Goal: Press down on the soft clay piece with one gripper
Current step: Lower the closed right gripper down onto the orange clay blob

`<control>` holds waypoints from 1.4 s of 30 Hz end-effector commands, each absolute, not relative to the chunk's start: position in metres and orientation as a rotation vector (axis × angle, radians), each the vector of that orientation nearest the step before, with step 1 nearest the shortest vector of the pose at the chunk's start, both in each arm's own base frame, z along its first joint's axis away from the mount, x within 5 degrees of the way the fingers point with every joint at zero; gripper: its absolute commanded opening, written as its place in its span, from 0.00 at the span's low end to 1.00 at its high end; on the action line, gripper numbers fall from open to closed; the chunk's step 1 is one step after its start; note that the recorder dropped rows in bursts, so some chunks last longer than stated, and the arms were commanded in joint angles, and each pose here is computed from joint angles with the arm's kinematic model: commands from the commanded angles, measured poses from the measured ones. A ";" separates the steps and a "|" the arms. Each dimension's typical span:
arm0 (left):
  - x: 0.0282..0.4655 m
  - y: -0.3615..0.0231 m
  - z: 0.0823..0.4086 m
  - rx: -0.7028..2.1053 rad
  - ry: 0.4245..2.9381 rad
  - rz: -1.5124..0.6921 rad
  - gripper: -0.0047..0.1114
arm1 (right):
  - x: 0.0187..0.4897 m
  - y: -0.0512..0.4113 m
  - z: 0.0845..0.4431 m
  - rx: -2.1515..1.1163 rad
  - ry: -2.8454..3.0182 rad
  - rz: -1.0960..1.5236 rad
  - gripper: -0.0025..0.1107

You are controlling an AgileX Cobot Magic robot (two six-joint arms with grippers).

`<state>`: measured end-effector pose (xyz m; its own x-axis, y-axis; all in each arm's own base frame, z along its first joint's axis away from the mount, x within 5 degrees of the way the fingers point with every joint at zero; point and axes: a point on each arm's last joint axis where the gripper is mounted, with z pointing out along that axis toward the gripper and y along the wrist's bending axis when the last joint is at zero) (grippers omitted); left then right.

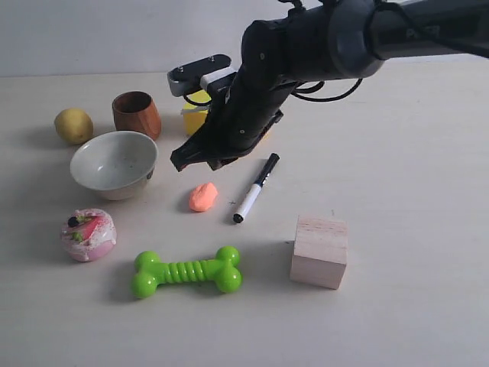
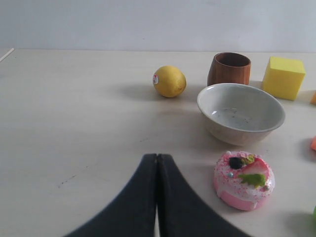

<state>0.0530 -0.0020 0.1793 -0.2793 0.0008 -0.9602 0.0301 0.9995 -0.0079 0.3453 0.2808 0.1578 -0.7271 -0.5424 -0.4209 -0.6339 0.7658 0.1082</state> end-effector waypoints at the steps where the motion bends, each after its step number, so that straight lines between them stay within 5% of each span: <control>1: 0.053 -0.002 0.181 0.025 1.838 -0.035 0.04 | 0.350 0.289 0.157 -0.881 2.625 0.389 0.02; 42: 0.053 -0.002 0.181 0.025 1.838 -0.035 0.04 | 0.336 0.311 0.137 -0.971 2.623 0.293 0.02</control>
<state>0.0530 -0.0020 0.1793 -0.2793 0.0008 -0.9602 0.0301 0.9995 -0.0079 0.3334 0.3100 0.1406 -0.7155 -0.5945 -0.3670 -0.6618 0.7451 0.0832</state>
